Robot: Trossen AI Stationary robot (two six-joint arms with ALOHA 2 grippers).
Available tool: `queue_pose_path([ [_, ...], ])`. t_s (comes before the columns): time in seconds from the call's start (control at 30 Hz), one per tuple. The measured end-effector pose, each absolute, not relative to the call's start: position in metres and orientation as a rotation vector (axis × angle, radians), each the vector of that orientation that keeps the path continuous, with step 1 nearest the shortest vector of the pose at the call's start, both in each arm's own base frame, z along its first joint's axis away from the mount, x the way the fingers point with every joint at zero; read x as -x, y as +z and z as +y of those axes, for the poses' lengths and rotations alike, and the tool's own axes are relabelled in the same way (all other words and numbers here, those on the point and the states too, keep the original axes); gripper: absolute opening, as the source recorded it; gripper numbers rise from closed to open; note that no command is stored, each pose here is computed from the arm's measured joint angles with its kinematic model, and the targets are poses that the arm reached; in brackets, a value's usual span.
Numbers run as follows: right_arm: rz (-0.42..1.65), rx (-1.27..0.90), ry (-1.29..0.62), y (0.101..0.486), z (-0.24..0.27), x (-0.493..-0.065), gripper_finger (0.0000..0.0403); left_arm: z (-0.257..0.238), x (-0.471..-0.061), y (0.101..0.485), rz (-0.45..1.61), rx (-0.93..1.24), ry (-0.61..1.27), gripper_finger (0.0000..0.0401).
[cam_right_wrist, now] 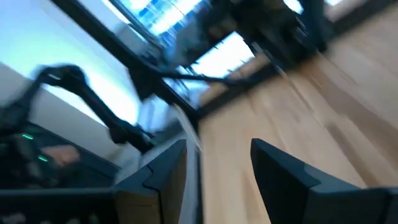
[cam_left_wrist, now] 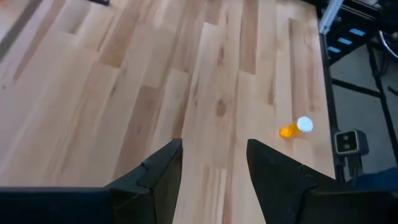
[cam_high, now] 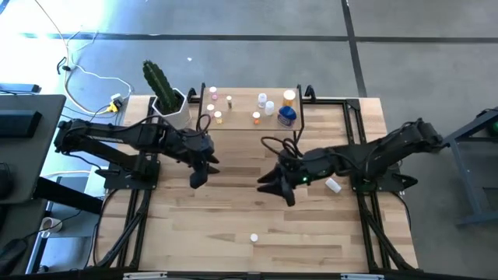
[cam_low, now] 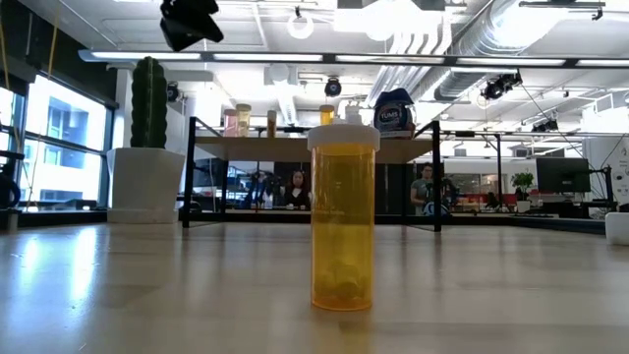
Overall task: Pick and place medicine bottles onto shelf by color
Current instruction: Put the orange pill bottle on the shelf
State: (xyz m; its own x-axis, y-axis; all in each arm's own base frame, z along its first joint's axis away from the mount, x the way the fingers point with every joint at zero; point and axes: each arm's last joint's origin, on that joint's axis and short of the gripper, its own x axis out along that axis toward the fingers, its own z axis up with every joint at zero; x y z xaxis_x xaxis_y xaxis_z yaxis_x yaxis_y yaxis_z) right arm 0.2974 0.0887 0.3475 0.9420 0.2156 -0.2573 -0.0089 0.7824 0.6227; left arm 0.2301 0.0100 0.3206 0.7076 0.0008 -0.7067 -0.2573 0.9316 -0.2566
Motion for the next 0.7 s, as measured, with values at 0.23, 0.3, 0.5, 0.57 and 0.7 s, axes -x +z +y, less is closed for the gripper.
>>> queue_pose_path([
  [0.23,0.218,-0.610,0.189,0.348,0.114,-0.320,0.0169,0.010,-0.222,0.314,0.876,0.299,0.208,0.0170],
  [0.3,0.234,-0.568,0.199,0.350,0.121,-0.328,0.0169,0.011,-0.219,0.311,0.913,0.287,0.232,0.0170],
  [0.5,0.358,-0.334,0.231,0.350,0.144,-0.346,0.0169,0.010,-0.213,0.307,0.990,0.273,0.245,0.0170],
  [0.57,0.435,-0.291,0.229,0.341,0.151,-0.350,0.0169,0.008,-0.213,0.307,0.991,0.269,0.241,0.0170],
  [0.7,0.518,-0.253,0.239,0.323,0.164,-0.354,0.0169,0.008,-0.213,0.307,0.991,0.268,0.238,0.0170],
])
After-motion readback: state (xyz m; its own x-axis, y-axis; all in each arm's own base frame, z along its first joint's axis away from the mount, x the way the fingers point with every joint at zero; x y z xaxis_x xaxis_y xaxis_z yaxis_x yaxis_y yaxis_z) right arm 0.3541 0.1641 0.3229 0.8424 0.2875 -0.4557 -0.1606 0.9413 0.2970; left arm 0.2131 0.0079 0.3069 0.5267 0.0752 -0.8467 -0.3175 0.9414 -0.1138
